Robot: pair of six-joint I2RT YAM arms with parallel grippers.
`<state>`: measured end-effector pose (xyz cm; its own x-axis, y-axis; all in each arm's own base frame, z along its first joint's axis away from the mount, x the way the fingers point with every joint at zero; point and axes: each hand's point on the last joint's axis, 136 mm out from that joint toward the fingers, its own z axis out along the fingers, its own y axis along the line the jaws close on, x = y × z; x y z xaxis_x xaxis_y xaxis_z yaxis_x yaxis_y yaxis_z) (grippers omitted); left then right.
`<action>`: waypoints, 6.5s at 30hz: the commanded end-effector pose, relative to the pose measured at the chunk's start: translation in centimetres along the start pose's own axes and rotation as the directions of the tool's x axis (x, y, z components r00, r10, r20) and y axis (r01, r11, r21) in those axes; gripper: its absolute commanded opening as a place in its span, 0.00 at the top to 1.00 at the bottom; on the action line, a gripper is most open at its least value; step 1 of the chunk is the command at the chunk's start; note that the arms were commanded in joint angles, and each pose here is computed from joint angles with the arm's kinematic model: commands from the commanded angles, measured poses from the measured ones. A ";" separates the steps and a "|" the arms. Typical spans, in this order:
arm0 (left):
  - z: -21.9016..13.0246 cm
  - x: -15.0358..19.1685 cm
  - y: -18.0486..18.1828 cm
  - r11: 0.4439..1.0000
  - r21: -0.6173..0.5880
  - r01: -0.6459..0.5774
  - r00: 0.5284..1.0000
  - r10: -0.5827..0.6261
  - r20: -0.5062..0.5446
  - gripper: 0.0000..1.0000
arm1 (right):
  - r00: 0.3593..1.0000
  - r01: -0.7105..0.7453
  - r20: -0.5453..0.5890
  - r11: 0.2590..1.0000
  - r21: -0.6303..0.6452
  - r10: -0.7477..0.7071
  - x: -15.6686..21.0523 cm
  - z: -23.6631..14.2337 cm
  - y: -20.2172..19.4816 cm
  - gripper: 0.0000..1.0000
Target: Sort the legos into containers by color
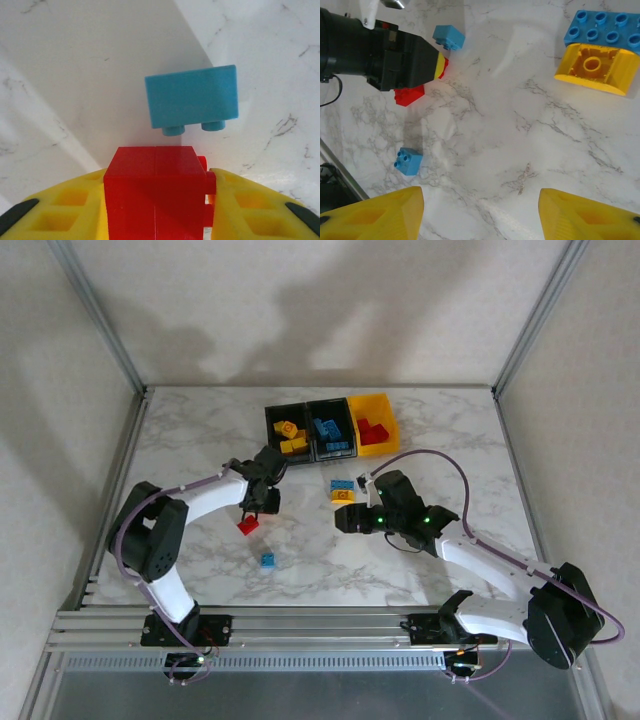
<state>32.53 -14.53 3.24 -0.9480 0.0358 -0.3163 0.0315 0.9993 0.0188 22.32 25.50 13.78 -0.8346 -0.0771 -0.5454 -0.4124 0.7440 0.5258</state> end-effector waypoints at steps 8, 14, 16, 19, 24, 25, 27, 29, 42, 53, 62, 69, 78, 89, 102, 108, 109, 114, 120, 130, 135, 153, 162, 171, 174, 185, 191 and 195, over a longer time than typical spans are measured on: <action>-4.0 -0.9 -0.7 0.999 0.047 0.026 0.996 -0.030 0.083 0.66 | 0.991 -0.071 0.121 0.993 0.097 0.059 -2.9 -2.0 -2.1 0.38; -7.1 -1.7 -2.1 0.991 0.130 0.044 0.987 -0.063 0.151 0.66 | 0.960 -0.197 0.236 0.965 0.175 0.153 -5.6 -4.5 -5.5 0.38; -8.3 -2.3 -2.8 0.984 0.168 0.057 0.980 -0.087 0.179 0.65 | 0.949 -0.233 0.259 0.954 0.190 0.180 -6.0 -5.1 -6.6 0.38; -9.8 -3.6 -4.6 0.970 0.235 0.070 0.968 -0.123 0.221 0.66 | 0.934 -0.270 0.295 0.941 0.205 0.203 -6.4 -6.1 -7.4 0.38; -11.2 -6.1 -8.8 0.943 0.327 0.064 0.951 -0.157 0.268 0.66 | 0.916 -0.308 0.323 0.932 0.191 0.237 -6.1 -6.9 -7.6 0.38; -11.3 -6.6 -9.7 0.938 0.343 0.060 0.948 -0.160 0.274 0.66 | 0.912 -0.321 0.329 0.925 0.203 0.244 -5.8 -7.1 -7.8 0.38; -11.4 -7.5 -11.8 0.929 0.368 0.045 0.947 -0.157 0.281 0.66 | 0.902 -0.348 0.344 0.911 0.222 0.260 -5.3 -7.7 -8.4 0.38; -11.3 -8.7 -13.7 0.922 0.386 0.035 0.945 -0.157 0.288 0.66 | 0.890 -0.370 0.364 0.903 0.219 0.276 -4.8 -8.3 -8.6 0.38; -8.0 -16.5 -22.7 0.888 0.459 0.025 0.928 -0.191 0.319 0.66 | 0.821 -0.477 0.432 0.864 0.161 0.373 -1.7 -10.4 -9.3 0.38; -4.2 -21.7 -27.6 0.874 0.485 0.015 0.914 -0.208 0.348 0.64 | 0.829 -0.458 0.434 0.874 0.163 0.353 -1.9 -9.8 -9.5 0.37; -2.3 -23.3 -28.5 0.856 0.515 0.039 0.895 -0.260 0.364 0.51 | 0.839 -0.434 0.433 0.885 0.169 0.329 -2.0 -10.2 -9.3 0.37; -3.2 -24.4 -28.3 0.852 0.522 0.040 0.873 -0.284 0.397 0.39 | 0.841 -0.429 0.430 0.889 0.162 0.327 -2.1 -10.2 -9.1 0.37; -7.5 -22.5 -28.1 0.842 0.539 0.005 0.884 -0.255 0.391 0.39 | 0.829 -0.442 0.456 0.880 0.175 0.326 -3.0 -10.3 -9.5 0.37; -15.4 -14.8 -21.1 0.817 0.577 -0.016 0.869 -0.274 0.412 0.39 | 0.815 -0.437 0.503 0.875 0.207 0.288 -8.0 -10.5 -9.9 0.38; -16.4 -3.1 -9.1 0.835 0.537 0.121 0.844 -0.371 0.386 0.38 | 0.817 -0.447 0.515 0.848 0.285 0.258 -15.2 -6.6 -15.9 0.34; -16.7 -0.4 -5.6 0.830 0.527 0.183 0.817 -0.427 0.388 0.37 | 0.810 -0.484 0.510 0.821 0.302 0.290 -19.7 -2.9 -21.3 0.37; -16.7 -0.2 -5.3 0.830 0.525 0.188 0.815 -0.430 0.388 0.37 | 0.815 -0.482 0.500 0.822 0.302 0.294 -20.4 -2.2 -21.9 0.38; -16.4 0.3 -4.3 0.847 0.491 0.205 0.813 -0.427 0.396 0.37 | 0.840 -0.443 0.462 0.850 0.283 0.284 -23.7 1.4 -23.5 0.40; -16.3 0.3 -3.6 0.860 0.462 0.216 0.811 -0.422 0.406 0.37 | 0.849 -0.438 0.437 0.859 0.265 0.297 -25.9 4.3 -25.7 0.39; -16.3 0.3 -3.0 0.869 0.441 0.225 0.804 -0.421 0.419 0.37 | 0.867 -0.417 0.398 0.873 0.253 0.299 -25.3 5.5 -25.6 0.59; -16.1 0.2 -3.2 0.872 0.438 0.220 0.809 -0.413 0.417 0.38 | 0.885 -0.390 0.375 0.879 0.275 0.276 -24.0 5.5 -24.3 0.68; -15.7 0.5 -2.9 0.873 0.434 0.223 0.810 -0.414 0.416 0.37 | 0.886 -0.394 0.397 0.838 0.376 0.239 -20.6 2.3 -22.3 0.54; -14.6 1.3 -3.8 0.843 0.483 0.235 0.831 -0.432 0.350 0.30 | 0.902 -0.402 0.346 0.794 0.456 0.258 -16.1 -2.3 -19.0 0.39; -14.9 1.1 -6.8 0.809 0.559 0.181 0.871 -0.396 0.291 0.31 | 0.811 -0.580 0.323 0.603 0.548 0.488 -6.9 -4.8 -20.0 0.30; -15.3 1.3 -8.3 0.789 0.600 0.132 0.890 -0.361 0.279 0.31 | 0.782 -0.607 0.317 0.545 0.578 0.536 -5.0 -4.2 -21.0 0.31; -17.3 2.0 -11.4 0.729 0.685 0.000 0.915 -0.277 0.294 0.31 | 0.752 -0.611 0.287 0.463 0.643 0.593 -1.9 -1.5 -23.7 0.33; -16.9 2.1 -11.3 0.738 0.675 0.005 0.917 -0.273 0.292 0.31 | 0.749 -0.601 0.266 0.452 0.659 0.607 -1.4 -0.1 -24.5 0.39; -16.3 2.2 -11.0 0.750 0.661 0.020 0.915 -0.280 0.290 0.31 | 0.749 -0.596 0.253 0.456 0.661 0.613 -0.9 0.3 -24.6 0.54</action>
<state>24.70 -25.04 17.23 -0.7974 -0.2515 -0.5486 0.1853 0.7631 -0.6191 33.06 7.20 1.81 -0.7895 0.5576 -0.2564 0.5446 0.8291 0.1264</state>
